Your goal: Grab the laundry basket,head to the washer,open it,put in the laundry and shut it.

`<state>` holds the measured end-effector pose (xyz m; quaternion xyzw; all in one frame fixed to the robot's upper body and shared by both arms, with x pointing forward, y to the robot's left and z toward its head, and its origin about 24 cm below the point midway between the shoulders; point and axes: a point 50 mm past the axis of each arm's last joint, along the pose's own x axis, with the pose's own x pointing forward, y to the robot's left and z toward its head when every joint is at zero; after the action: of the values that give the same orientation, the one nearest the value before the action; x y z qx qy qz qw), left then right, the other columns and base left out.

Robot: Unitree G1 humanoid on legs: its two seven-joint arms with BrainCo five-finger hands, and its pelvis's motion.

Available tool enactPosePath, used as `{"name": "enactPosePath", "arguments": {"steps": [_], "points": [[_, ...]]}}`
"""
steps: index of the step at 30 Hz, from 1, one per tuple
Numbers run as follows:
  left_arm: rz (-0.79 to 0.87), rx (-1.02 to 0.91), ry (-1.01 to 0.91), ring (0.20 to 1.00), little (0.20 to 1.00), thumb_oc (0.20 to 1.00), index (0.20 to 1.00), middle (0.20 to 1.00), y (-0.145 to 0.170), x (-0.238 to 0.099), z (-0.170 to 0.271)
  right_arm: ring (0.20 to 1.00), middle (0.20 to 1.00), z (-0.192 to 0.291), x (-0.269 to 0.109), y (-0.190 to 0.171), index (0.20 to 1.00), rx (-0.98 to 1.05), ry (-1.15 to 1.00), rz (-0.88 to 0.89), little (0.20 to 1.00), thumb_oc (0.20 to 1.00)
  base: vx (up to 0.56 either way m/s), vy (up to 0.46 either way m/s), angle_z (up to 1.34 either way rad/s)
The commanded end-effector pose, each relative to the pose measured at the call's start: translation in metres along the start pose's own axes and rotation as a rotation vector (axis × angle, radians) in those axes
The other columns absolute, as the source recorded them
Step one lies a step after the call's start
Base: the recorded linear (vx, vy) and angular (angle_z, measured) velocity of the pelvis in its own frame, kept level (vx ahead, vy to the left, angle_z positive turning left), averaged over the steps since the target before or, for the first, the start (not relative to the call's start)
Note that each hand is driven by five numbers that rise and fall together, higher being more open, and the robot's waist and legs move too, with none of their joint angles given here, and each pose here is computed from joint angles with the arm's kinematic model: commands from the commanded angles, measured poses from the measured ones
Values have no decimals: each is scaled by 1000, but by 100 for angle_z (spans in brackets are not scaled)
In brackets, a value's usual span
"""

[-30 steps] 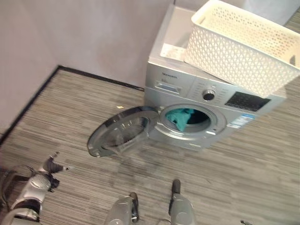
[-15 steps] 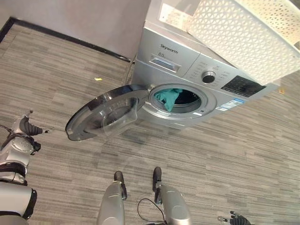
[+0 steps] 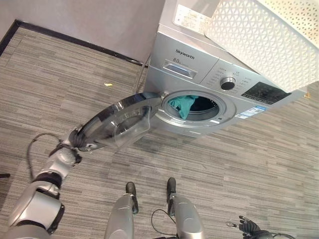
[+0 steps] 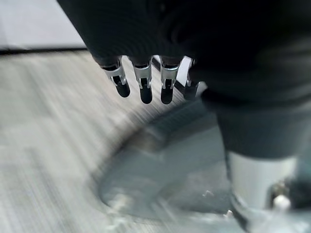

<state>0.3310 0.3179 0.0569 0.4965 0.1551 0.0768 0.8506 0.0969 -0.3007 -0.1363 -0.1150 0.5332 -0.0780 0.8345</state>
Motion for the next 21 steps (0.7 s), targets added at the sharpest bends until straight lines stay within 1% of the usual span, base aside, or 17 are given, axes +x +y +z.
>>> {"name": "enactPosePath", "arguments": {"steps": [1,3,4,7,8,10,11,15,16,18,19,20,21], "points": [[12,23,-141,1000,1000,1000,1000,1000,2,7,37,1000,1000,-12,-7,-27,1000,-56,38,-73,1000,1000,-18,-51,-7],[-5,38,-229,1000,1000,1000,1000,1000,-7,7,60,1000,1000,-12,-7,-26,1000,-58,35,-72,1000,1000,-30,-91,2],[-48,37,-311,1000,1000,1000,1000,1000,-26,2,80,1000,1000,-13,-7,-25,1000,-55,31,-74,1000,1000,-22,-111,11],[-139,22,-412,1000,1000,1000,1000,1000,-56,-12,99,1000,1000,-16,-8,-25,1000,-52,33,-80,1000,1000,0,-91,19],[-189,3,-438,1000,1000,1000,1000,1000,-71,-20,104,1000,1000,-18,-8,-23,1000,-56,37,-77,1000,1000,-4,-95,8],[-263,-53,-472,1000,1000,1000,1000,1000,-97,-35,110,1000,1000,-18,-8,-20,1000,-57,35,-72,1000,1000,-15,-99,7],[-280,-73,-478,1000,1000,1000,1000,1000,-104,-39,113,1000,1000,-19,-8,-19,1000,-58,36,-72,1000,1000,-30,-111,8],[-418,-163,-477,1000,1000,1000,1000,1000,-148,-64,122,1000,1000,-23,-7,-9,1000,-72,50,-58,1000,1000,-37,-157,16],[-485,-193,-477,1000,1000,1000,1000,1000,-165,-76,128,1000,1000,-23,-6,-3,1000,-86,54,-46,1000,1000,-40,-166,22],[-486,-193,-477,1000,1000,1000,1000,1000,-166,-76,128,1000,1000,-23,-6,-3,1000,-86,54,-46,1000,1000,-17,-118,26],[-546,-209,-500,1000,1000,1000,1000,1000,-179,-87,138,1000,1000,-21,-5,2,1000,-93,52,-40,1000,1000,-24,-174,20],[-558,-158,-553,1000,1000,1000,1000,1000,-183,-92,148,1000,1000,-20,-4,3,1000,-98,48,-42,1000,1000,-25,-232,11],[-488,-14,-704,1000,1000,1000,1000,1000,-173,-93,170,1000,1000,-19,-4,4,1000,-113,40,-41,1000,1000,-64,-162,8]]}}
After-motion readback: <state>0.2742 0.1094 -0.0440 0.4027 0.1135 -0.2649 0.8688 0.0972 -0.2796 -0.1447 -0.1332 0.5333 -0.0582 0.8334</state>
